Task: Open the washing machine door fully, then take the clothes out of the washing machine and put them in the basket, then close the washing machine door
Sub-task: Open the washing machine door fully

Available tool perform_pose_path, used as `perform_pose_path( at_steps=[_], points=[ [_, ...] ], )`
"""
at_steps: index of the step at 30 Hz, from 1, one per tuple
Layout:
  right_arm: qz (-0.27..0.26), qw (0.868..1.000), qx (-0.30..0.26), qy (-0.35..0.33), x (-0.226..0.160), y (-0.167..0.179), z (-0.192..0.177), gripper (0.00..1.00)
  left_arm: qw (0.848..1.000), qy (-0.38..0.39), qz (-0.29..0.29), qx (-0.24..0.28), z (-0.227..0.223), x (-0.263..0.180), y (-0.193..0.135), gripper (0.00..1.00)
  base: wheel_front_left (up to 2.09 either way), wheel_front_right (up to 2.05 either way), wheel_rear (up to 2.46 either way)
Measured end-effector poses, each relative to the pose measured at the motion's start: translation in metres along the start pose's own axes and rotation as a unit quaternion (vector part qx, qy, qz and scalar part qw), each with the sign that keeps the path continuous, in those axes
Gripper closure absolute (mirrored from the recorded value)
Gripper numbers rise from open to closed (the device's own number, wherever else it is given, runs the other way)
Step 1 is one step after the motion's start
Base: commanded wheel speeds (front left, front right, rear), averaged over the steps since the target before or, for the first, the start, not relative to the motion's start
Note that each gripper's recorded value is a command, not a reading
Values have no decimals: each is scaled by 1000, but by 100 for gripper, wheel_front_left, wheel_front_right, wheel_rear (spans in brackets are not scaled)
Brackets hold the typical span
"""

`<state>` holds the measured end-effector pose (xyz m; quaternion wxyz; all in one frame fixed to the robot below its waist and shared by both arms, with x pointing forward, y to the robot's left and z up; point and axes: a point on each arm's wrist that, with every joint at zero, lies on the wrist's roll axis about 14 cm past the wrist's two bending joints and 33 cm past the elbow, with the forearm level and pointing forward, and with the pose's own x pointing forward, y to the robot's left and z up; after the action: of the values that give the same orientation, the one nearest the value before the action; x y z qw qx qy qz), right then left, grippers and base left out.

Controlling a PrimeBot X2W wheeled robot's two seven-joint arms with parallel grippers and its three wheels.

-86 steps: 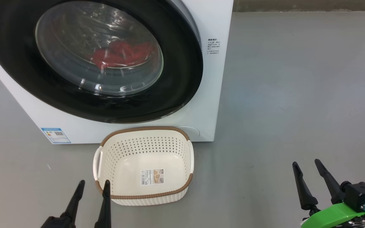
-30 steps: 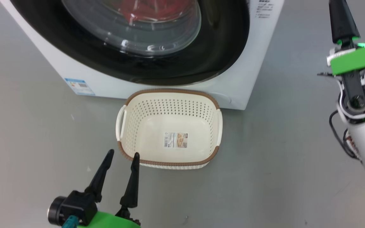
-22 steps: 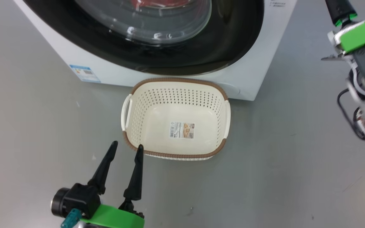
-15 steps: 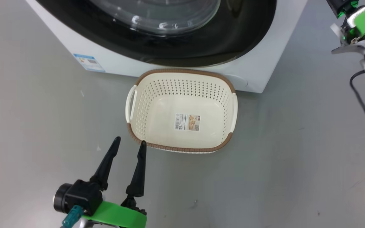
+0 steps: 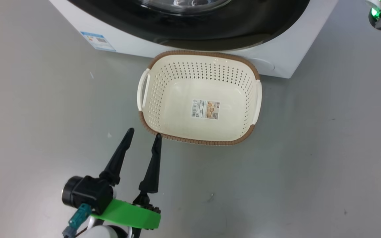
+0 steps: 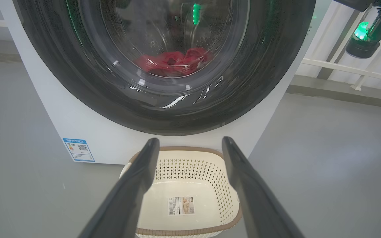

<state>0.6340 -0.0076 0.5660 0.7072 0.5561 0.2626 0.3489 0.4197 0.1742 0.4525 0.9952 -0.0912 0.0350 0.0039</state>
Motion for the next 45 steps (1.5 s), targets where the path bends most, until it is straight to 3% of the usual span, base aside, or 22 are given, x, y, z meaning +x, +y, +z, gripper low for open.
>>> perform_pose_path(
  at_steps=[14,22,34,45],
  points=[
    [-1,999,20,44,29,-16,-4,100,1000,8,5,-6,-7,10,1,0,0,0,0],
    [1,997,15,74,26,-9,-16,100,1000,-6,-1,-5,3,12,-2,0,0,0,0],
    [1,993,8,114,2,0,-57,100,999,-30,-16,-8,22,4,-13,0,0,0,0],
    [5,986,3,168,-22,15,-117,100,999,-35,-12,-14,28,-28,-16,0,0,0,0]
  ],
)
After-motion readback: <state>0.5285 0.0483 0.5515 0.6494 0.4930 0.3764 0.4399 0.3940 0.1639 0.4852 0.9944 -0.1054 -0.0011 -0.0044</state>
